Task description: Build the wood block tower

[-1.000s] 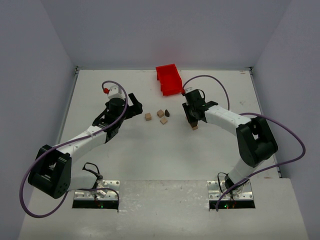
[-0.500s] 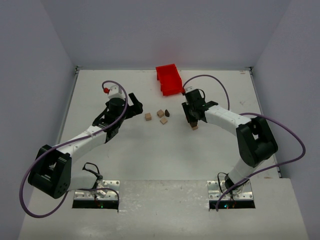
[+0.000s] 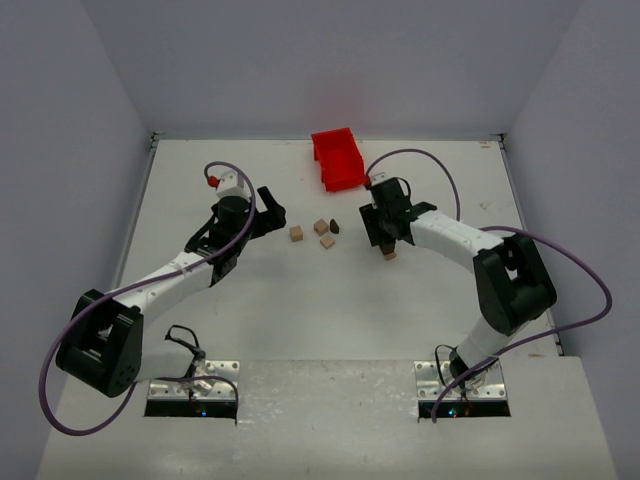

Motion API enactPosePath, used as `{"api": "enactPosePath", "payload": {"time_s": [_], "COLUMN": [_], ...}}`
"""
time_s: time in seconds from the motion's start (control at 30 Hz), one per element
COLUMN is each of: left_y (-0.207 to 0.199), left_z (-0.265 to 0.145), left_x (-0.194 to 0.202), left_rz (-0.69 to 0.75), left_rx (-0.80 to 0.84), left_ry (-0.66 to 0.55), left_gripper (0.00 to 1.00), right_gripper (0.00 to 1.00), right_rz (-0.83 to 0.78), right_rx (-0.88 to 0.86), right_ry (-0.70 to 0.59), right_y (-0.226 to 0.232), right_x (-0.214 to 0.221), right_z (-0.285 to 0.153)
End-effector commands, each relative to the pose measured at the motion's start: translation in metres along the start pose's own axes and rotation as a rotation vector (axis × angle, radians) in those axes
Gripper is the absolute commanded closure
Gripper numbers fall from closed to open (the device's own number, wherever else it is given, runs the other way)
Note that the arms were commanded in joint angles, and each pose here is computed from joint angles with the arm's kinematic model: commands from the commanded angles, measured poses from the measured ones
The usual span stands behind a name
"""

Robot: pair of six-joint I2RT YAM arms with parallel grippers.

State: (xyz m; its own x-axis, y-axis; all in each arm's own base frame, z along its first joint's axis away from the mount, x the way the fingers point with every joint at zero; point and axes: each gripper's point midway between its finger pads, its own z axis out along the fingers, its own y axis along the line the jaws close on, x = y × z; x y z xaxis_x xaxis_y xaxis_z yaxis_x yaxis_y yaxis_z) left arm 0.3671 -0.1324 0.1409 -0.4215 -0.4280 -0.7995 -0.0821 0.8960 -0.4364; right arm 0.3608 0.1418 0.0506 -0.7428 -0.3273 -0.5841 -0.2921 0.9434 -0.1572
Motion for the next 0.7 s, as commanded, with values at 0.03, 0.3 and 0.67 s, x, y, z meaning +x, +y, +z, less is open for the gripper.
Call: {"api": "enactPosePath", "payload": {"time_s": [0.03,0.3,0.67], "left_y": [-0.012,-0.012,-0.012], "left_z": [-0.005,-0.005,-0.005], "left_x": [-0.018,-0.018,-0.017], "left_rz": [-0.005,-0.003,-0.003], "left_rx": [0.052,0.052,0.054], "left_ry": [-0.060,-0.060,-0.057], "left_gripper": [0.00,0.00,0.00], "right_gripper": [0.30,0.22,0.21], "right_rz": [0.040,0.037,0.027], "right_rx": [0.025,0.065,0.081], "right_ry": [-0.112,-0.079,-0.056], "right_y": [-0.010,-0.017,-0.021], "right_x": [-0.032,-0.015,-0.005], "right_z": [-0.018,-0.020,-0.023]}}
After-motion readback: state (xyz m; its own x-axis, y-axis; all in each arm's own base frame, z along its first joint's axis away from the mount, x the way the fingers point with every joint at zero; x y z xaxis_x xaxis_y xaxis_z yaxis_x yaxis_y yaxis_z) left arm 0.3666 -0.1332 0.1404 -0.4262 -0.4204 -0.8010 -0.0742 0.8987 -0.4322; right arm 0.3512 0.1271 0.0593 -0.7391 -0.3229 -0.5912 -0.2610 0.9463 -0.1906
